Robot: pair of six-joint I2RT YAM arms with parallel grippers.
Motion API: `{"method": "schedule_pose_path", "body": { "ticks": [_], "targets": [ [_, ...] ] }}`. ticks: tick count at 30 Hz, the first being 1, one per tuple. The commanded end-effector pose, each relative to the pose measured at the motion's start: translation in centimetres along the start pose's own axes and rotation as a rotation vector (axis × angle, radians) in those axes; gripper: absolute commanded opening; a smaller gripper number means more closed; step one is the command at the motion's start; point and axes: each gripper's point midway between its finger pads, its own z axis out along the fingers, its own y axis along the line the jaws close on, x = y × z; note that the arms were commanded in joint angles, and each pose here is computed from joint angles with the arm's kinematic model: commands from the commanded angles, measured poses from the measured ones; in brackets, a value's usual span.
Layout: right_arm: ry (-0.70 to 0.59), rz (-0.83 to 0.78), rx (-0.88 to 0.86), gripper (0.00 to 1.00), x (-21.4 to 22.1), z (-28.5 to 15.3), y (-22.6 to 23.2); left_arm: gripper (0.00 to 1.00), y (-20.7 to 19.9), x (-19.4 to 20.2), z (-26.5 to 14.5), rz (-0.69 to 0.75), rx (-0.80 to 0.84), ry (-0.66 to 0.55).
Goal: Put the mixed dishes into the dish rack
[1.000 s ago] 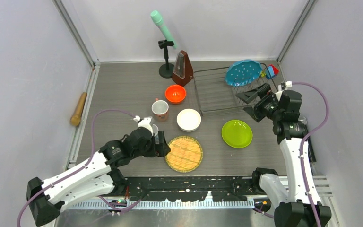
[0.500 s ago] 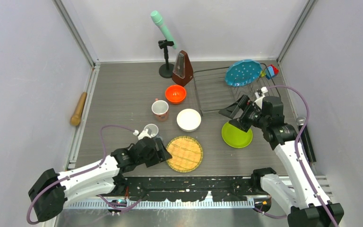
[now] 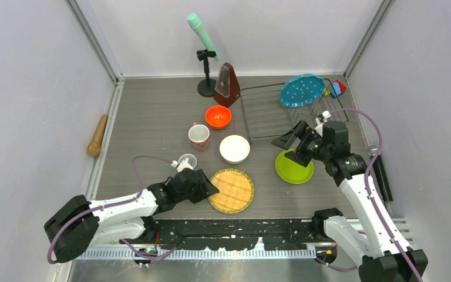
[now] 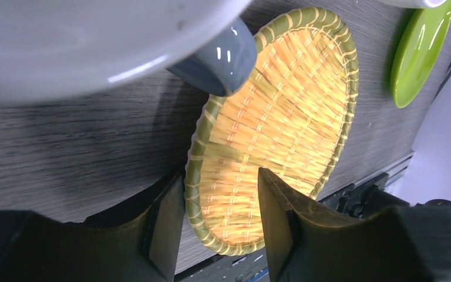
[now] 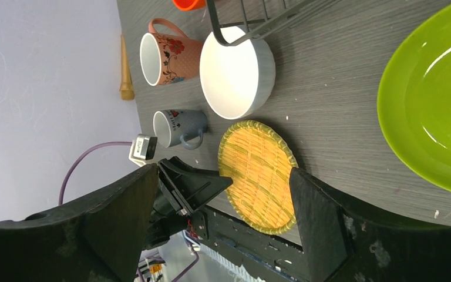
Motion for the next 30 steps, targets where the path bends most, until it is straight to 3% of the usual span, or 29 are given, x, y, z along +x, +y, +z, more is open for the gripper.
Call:
{"method": "schedule_pose_path", "body": {
  "ticks": [1, 4, 6, 11, 20, 25, 30],
  "targets": [
    [-0.024, -0.009, -0.003, 0.88, -0.6, -0.6, 1.0, 0.45, 1.7, 0.4, 0.8, -0.008, -0.030, -0.009],
    [-0.024, -0.012, -0.022, 0.88, -0.7, -0.8, 1.6, 0.22, 2.4, 0.5, 1.1, -0.004, -0.046, -0.015],
    [-0.023, -0.013, -0.027, 0.88, -0.7, -0.9, 1.9, 0.01, 2.4, 0.2, 1.1, 0.029, -0.049, -0.025],
    [-0.003, 0.026, 0.046, 0.88, -0.4, -1.6, 1.3, 0.00, -1.4, -1.1, -0.4, 0.174, 0.065, -0.049],
    [-0.024, 0.366, 0.330, 0.89, -0.7, -3.8, 0.4, 0.00, -11.4, -4.2, -5.7, 0.609, 0.298, -0.113],
    [-0.004, 0.505, 0.313, 0.87, -0.3, -3.6, 1.7, 0.00, -15.0, -4.6, -7.3, 0.795, 0.345, -0.107],
    [0.078, 0.574, 0.310, 0.86, 0.7, -2.5, 2.7, 0.00, -19.0, -5.6, -8.2, 0.985, 0.417, -0.189]
  ]
}}
